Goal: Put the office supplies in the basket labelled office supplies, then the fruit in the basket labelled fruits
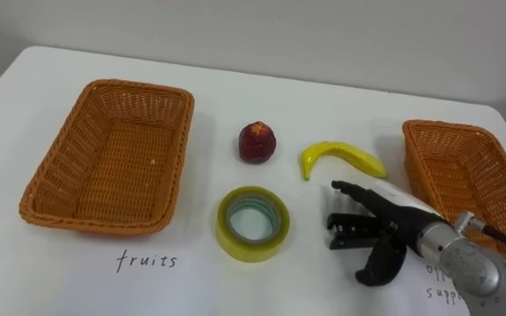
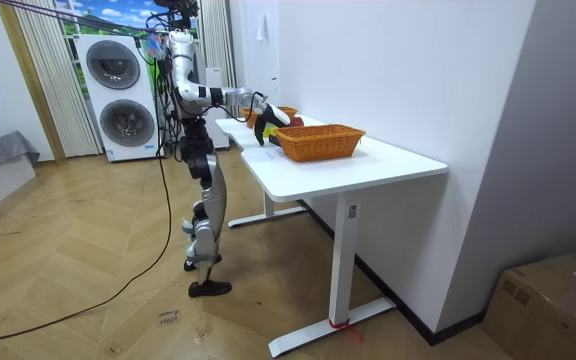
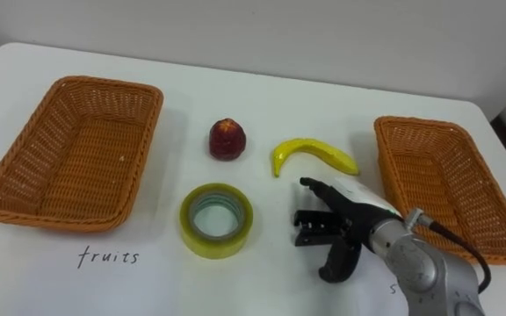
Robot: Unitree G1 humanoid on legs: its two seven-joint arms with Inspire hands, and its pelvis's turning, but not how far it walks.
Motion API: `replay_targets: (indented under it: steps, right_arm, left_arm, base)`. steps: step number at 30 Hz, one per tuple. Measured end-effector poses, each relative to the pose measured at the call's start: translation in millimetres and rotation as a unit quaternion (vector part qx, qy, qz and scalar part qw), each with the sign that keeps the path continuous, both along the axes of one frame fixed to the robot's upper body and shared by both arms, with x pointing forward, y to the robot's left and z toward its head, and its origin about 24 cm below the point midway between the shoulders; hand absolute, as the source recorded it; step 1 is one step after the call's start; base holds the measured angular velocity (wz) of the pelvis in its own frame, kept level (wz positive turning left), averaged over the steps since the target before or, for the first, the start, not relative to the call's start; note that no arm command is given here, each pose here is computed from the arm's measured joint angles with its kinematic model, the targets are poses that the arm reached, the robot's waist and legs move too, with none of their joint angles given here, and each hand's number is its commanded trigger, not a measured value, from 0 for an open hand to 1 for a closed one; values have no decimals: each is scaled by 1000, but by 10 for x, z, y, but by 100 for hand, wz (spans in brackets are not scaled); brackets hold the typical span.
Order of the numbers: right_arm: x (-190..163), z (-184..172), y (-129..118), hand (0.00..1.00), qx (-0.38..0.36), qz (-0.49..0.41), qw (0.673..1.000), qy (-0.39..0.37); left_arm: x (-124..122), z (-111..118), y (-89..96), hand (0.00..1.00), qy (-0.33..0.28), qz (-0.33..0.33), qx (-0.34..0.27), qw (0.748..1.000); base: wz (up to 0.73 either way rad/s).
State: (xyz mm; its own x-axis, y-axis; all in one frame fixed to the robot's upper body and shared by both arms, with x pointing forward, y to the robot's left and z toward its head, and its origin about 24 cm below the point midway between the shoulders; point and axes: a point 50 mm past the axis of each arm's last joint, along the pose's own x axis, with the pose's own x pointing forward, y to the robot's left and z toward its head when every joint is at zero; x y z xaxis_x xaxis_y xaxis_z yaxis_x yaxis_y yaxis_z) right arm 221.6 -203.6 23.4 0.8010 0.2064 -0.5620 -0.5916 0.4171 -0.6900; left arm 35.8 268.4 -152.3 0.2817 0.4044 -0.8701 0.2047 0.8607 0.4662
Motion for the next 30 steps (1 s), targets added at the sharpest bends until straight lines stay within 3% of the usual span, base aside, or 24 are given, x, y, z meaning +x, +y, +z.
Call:
replay_targets:
  steps: [6, 7, 8, 9, 30]
  right_arm:
    - [24, -6, 17, 0, -14, 3, 1000, 2]
    - [24, -7, 16, 58, -14, 3, 1000, 3]
    - [23, -12, 11, 69, -15, 0, 1000, 4]
    - [26, -20, 1, 100, -15, -4, 1000, 7]
    - [131, -47, -19, 100, -31, -33, 999, -14]
  left_arm:
    - [6, -7, -20, 0, -1, 2, -3, 1000]
    - [9, -8, -25, 0, -1, 3, -4, 1000]
    - [10, -9, -28, 0, -1, 3, -4, 1000]
    - [6, -10, -29, 0, 0, 4, -4, 1000]
    - [149, 10, -65, 0, -20, -2, -7, 1000]
  base:
    - [1]
    - [0]
    - [0]
    - [0]
    - [0]
